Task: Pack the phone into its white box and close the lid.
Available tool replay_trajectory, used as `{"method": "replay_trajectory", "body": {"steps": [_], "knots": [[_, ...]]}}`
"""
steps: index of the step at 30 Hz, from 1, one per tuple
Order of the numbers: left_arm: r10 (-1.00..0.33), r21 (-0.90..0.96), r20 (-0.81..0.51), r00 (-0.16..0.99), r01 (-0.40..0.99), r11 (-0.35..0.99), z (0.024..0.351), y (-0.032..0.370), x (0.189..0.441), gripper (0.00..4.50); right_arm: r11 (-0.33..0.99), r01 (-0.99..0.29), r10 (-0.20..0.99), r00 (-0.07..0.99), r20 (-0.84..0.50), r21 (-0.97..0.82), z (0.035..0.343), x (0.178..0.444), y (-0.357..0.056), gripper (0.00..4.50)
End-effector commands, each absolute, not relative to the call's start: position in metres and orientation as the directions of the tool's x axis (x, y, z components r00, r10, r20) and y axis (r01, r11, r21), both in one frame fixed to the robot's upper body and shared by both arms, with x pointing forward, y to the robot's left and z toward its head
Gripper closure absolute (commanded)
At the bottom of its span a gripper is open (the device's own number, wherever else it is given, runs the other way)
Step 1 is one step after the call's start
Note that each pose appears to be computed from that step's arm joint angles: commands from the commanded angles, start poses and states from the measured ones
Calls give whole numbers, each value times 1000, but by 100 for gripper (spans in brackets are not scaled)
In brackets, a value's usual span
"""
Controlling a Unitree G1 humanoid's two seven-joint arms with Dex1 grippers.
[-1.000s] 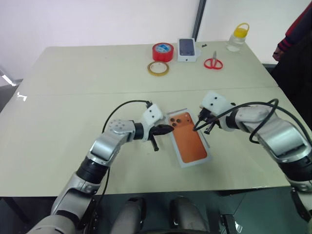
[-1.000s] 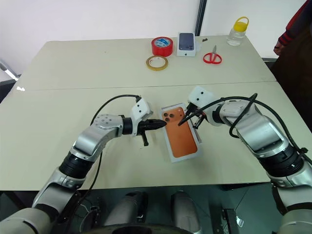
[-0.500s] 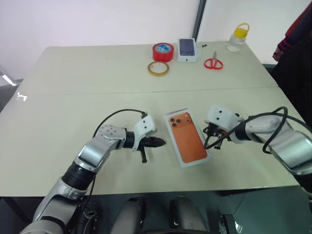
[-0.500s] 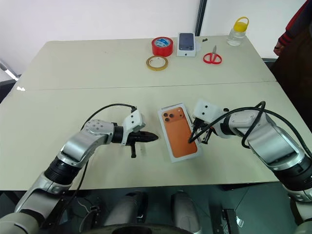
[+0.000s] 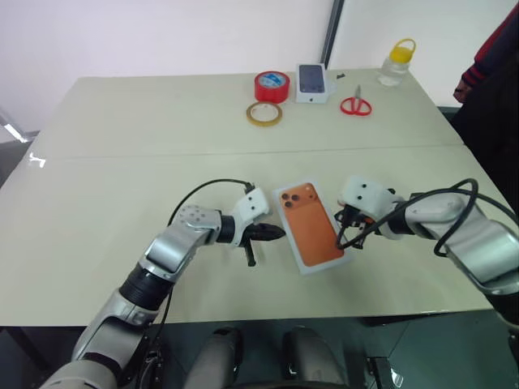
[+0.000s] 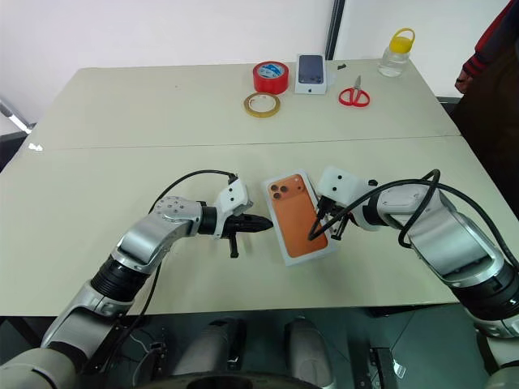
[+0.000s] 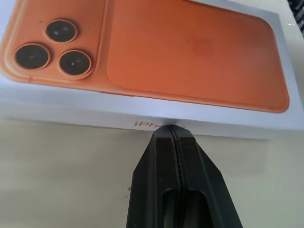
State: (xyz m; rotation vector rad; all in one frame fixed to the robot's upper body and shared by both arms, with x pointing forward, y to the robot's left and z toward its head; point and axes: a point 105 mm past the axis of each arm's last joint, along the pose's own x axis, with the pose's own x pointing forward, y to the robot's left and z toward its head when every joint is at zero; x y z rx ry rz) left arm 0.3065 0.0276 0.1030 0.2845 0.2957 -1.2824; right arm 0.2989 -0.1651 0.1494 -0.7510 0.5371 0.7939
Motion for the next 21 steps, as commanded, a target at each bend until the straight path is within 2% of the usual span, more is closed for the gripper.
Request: {"method": "replay_trajectory", "body": {"steps": [1, 6, 16, 21], "knots": [[-905, 93, -294, 307, 952, 292, 123, 23, 316, 450, 486, -759, 445, 641, -625, -433, 166, 307, -164, 447], [-898, 84, -252, 361, 932, 352, 131, 20, 326, 450, 516, -728, 418, 674, -609, -451, 169, 318, -169, 447], [-908, 76, -239, 344, 939, 336, 133, 13, 323, 450, 551, -697, 391, 701, -596, -459, 169, 329, -176, 447], [-920, 80, -249, 302, 953, 292, 131, 13, 313, 450, 544, -709, 412, 692, -593, -450, 166, 328, -170, 447]]}}
